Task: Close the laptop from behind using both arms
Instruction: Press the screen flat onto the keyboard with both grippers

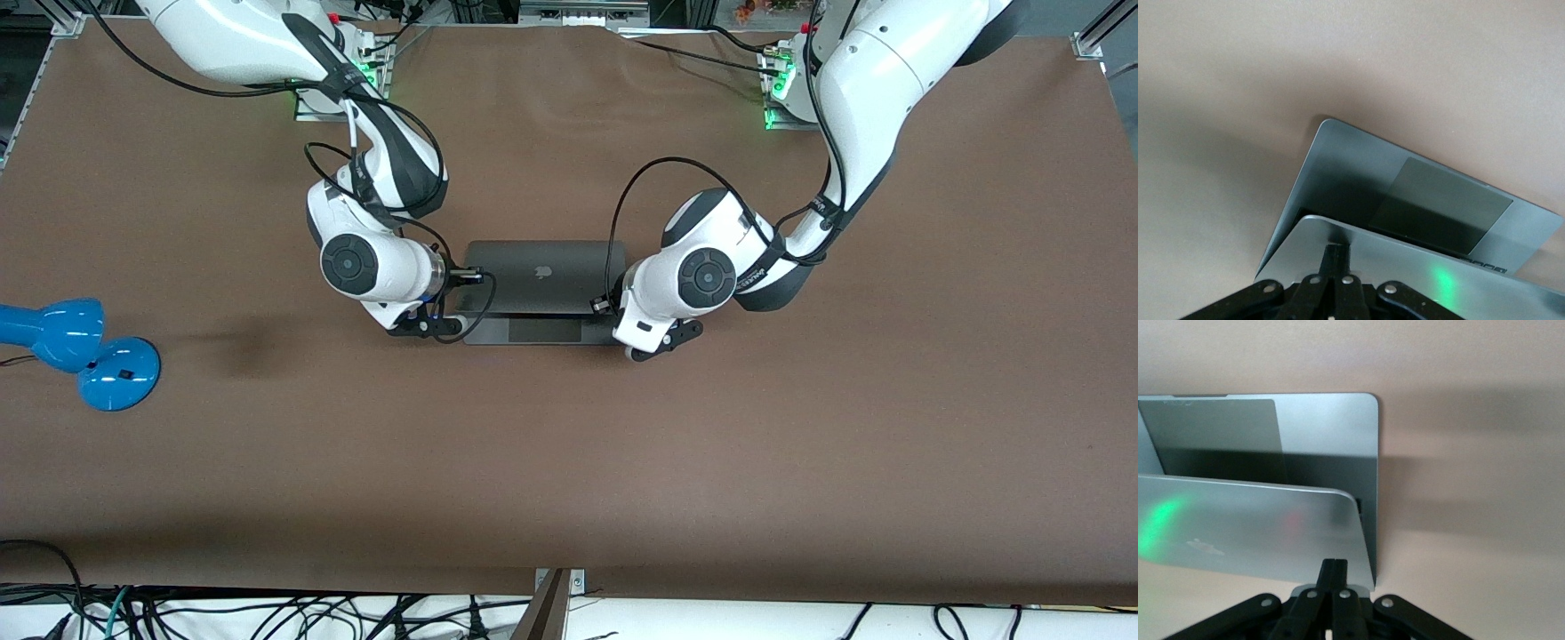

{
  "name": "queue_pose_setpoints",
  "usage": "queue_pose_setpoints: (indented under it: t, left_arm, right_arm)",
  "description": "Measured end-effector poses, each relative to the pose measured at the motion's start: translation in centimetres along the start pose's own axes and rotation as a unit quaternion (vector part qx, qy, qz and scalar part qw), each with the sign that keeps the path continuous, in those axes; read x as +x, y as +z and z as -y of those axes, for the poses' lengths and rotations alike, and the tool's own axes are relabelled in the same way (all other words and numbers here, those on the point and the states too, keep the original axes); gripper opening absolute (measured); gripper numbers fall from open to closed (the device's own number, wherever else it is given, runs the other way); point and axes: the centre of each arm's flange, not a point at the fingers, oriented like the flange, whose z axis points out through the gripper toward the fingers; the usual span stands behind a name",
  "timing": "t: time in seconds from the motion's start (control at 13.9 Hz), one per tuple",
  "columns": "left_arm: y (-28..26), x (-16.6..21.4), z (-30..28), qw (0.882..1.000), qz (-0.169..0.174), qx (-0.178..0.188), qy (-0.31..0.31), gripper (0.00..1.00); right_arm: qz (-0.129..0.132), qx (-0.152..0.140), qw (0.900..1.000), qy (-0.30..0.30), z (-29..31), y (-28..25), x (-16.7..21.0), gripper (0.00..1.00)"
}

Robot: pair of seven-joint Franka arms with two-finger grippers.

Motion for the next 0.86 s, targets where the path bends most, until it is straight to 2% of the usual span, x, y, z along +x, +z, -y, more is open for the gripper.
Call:
queue_pose_setpoints:
  t: [0.65,0.86]
  left_arm:
    - [2.1,1.4,-0.2,1.0,-0.013,0.005,-0.006,0.01]
    - [2.8,1.7,-0.2,1.0,-0.021,0.006,-0.001,0.01]
  right_arm:
    - [-0.002,0.01,1.0,-0.001,-1.2,1.0,2.7,0.01]
    - [-0.011,0.018,1.0,-0.003,-1.5,1.7,3.8,0.01]
